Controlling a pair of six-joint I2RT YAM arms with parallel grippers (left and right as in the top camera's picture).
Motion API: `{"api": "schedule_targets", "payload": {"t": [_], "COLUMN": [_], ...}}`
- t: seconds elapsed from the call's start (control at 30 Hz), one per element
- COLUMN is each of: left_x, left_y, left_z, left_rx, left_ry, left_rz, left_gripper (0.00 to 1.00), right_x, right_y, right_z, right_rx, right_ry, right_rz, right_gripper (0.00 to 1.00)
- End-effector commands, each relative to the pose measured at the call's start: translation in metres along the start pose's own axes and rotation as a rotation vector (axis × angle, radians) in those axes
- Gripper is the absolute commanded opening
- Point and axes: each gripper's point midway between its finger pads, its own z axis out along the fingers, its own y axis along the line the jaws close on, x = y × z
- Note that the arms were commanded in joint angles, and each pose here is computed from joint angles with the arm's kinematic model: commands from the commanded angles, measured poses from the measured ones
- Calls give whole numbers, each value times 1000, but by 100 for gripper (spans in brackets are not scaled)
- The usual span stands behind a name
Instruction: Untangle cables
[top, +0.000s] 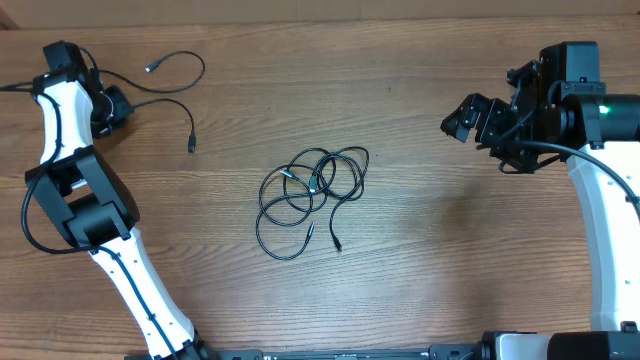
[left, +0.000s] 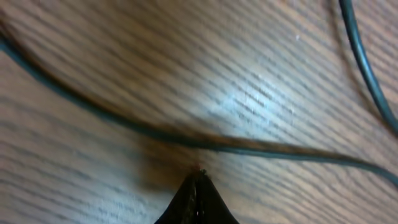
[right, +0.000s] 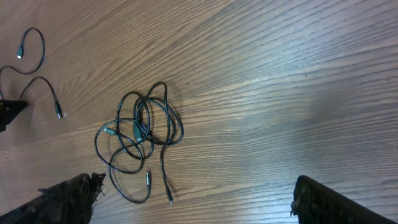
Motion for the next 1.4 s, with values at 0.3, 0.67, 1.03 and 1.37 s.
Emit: {"api": "schedule_targets", "payload": {"t": [0.3, 0.67, 1.03, 1.37], "left_x": [-5, -22, -73, -57], "left_y": [24, 46, 105, -54], "left_z": [37, 67, -4, -151], "left_rx": [-98, -101, -212, 560], "left_ry": [-80, -181, -242, -134], "left_rz": [14, 53, -4, 80], "left_gripper": [4, 4, 4, 68], "right_x": [9, 25, 27, 24], "right_y": [-4, -10, -10, -9], "right_z": [2, 1, 1, 1], "right_rx": [19, 43, 47, 42], "right_ry": [37, 101, 108, 97], "right_rz": [13, 43, 64, 55], "right_gripper": [100, 99, 98, 100]}}
